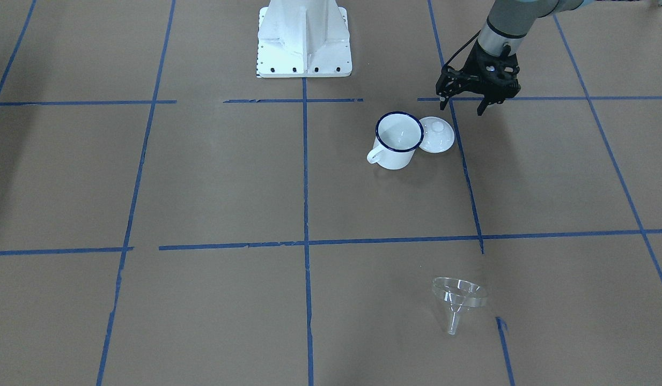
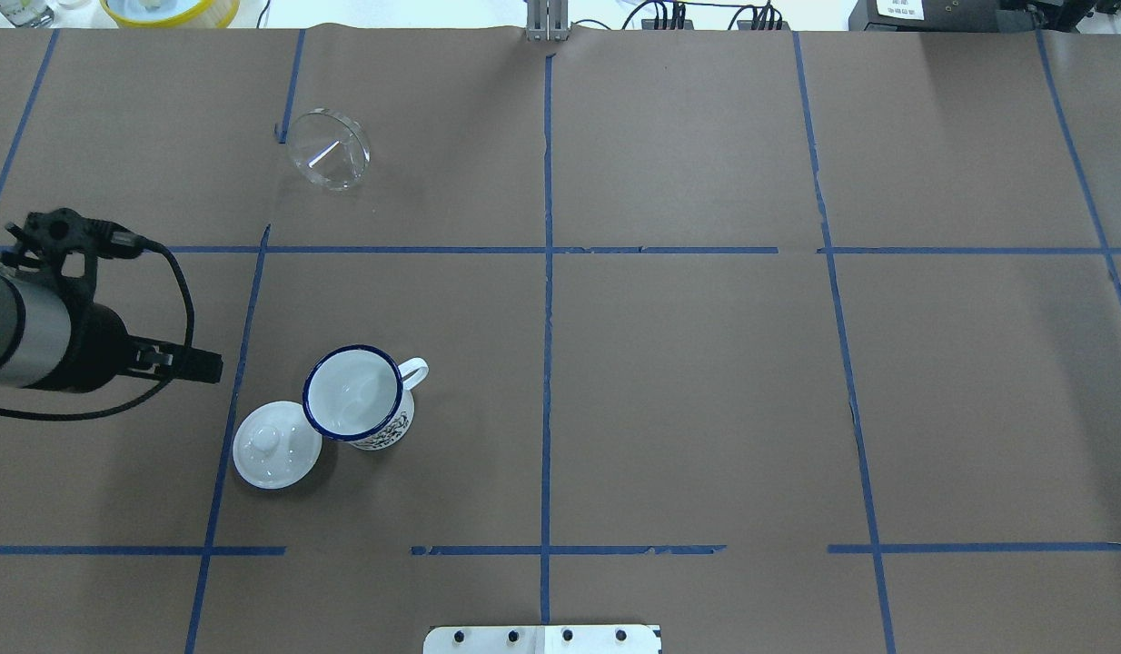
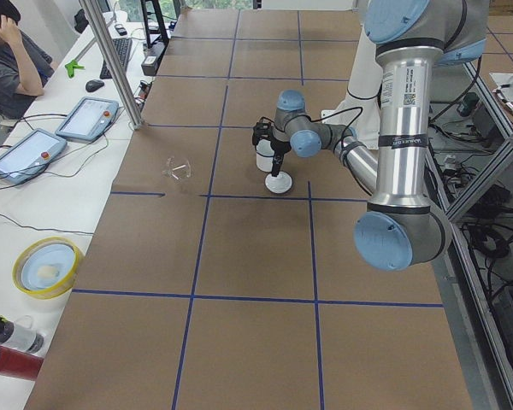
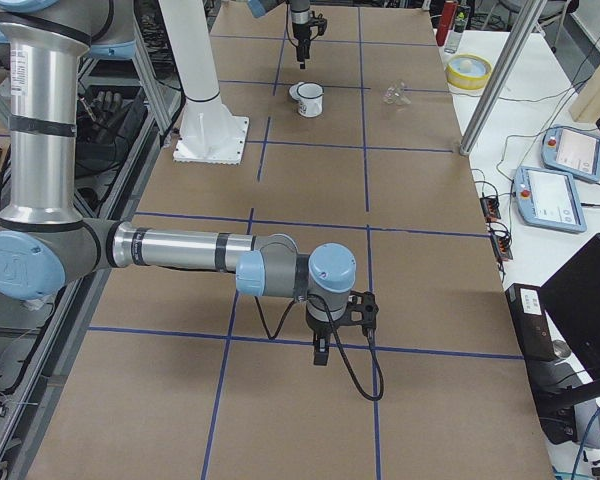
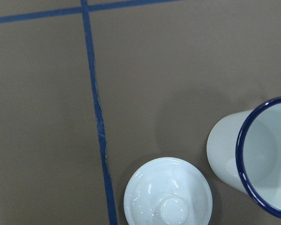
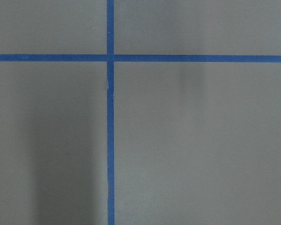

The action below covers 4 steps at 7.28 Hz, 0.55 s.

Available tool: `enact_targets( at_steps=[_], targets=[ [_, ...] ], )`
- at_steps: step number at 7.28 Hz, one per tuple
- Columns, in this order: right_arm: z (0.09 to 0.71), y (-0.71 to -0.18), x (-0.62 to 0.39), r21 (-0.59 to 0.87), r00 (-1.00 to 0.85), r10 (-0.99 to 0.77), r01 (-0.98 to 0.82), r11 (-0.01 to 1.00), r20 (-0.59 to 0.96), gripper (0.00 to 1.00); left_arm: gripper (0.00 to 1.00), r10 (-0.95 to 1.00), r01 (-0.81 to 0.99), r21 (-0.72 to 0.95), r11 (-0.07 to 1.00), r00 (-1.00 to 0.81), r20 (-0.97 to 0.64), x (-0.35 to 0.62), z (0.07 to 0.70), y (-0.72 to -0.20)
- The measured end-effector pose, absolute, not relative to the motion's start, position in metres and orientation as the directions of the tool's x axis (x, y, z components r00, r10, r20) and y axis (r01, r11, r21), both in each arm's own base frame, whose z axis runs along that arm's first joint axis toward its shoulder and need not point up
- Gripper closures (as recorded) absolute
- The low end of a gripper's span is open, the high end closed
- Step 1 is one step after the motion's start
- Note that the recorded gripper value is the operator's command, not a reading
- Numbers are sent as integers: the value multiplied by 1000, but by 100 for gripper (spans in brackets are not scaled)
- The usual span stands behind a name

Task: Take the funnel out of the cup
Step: 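Lower the left gripper onto the white lid beside the mug and grasp it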

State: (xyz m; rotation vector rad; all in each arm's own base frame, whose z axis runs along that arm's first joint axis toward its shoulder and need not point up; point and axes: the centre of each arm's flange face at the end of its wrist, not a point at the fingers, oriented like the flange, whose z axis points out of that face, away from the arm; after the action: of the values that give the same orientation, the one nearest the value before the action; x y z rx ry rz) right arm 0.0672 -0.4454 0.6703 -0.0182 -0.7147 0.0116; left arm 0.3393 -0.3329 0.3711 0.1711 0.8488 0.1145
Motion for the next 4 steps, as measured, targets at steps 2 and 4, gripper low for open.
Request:
enact_targets(
  at_steps=[2,4],
  targets=[
    [670,-445,67,-20,755,17,-4,1000,655,0,14,170,-40,191,981,657,-734,366,379,-343],
    [670,-445,67,-21,755,17,-4,1000,655,0,22,170,-49,184,982,662,-730,384,385,-349]
  ],
)
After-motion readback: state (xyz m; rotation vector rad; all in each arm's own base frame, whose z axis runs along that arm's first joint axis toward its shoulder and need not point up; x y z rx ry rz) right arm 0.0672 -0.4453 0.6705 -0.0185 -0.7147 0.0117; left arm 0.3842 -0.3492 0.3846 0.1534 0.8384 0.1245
